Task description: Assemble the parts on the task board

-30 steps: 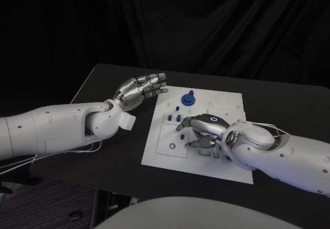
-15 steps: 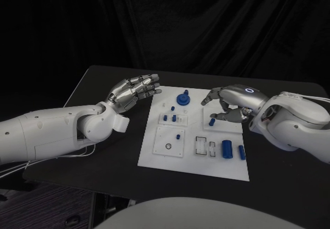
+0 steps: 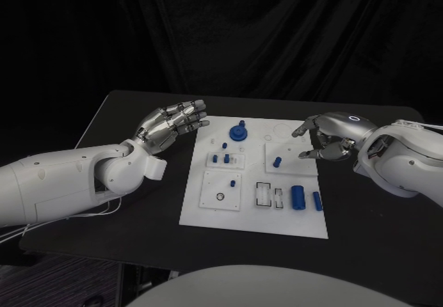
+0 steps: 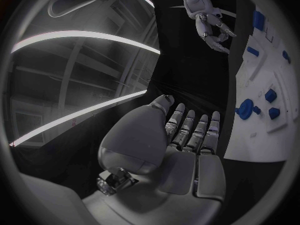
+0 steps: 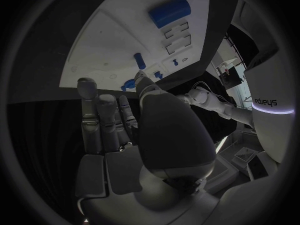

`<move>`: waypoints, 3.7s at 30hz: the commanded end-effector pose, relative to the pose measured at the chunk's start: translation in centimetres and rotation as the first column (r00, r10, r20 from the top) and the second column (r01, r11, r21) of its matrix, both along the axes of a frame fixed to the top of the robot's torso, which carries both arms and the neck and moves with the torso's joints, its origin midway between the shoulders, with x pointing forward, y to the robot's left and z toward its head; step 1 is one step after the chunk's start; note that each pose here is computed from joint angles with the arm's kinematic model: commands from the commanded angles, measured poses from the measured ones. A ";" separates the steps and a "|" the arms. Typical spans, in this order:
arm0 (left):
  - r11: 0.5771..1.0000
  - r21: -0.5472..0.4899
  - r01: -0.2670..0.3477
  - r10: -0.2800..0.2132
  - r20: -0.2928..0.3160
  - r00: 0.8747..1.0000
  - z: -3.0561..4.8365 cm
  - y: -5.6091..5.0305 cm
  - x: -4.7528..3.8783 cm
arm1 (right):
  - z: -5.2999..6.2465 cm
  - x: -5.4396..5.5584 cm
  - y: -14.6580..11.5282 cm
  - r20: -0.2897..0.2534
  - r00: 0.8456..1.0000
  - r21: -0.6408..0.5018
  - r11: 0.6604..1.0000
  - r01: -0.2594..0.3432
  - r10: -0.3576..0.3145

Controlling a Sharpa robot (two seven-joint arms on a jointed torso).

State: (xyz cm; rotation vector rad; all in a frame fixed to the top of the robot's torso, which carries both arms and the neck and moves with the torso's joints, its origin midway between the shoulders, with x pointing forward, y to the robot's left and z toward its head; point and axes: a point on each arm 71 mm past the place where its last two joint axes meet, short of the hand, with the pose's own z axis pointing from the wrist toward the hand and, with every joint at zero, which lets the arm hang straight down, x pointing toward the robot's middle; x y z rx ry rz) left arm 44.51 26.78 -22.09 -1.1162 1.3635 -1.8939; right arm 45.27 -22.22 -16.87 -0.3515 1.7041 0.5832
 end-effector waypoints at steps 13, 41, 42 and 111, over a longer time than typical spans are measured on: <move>0.999 -0.044 -0.008 0.010 0.039 0.999 0.19 -0.1 -0.05 | -3.2 0.8 1.2 -0.066 0.997 0.018 0.999 -0.031 0.032; 0.999 -0.046 -0.001 0.001 0.014 1.000 -0.81 -0.1 -0.47 | -5.0 1.0 4.0 -0.077 0.990 0.041 0.993 -0.112 0.115; 0.999 -0.046 0.000 0.001 0.013 1.000 -0.82 -0.1 -0.47 | -5.0 1.0 4.0 -0.077 0.990 0.041 0.993 -0.113 0.116; 0.999 -0.033 0.005 -0.006 -0.020 1.000 -1.73 0.1 -0.59 | -3.3 -5.2 16.6 0.041 0.840 0.053 0.839 -0.542 0.540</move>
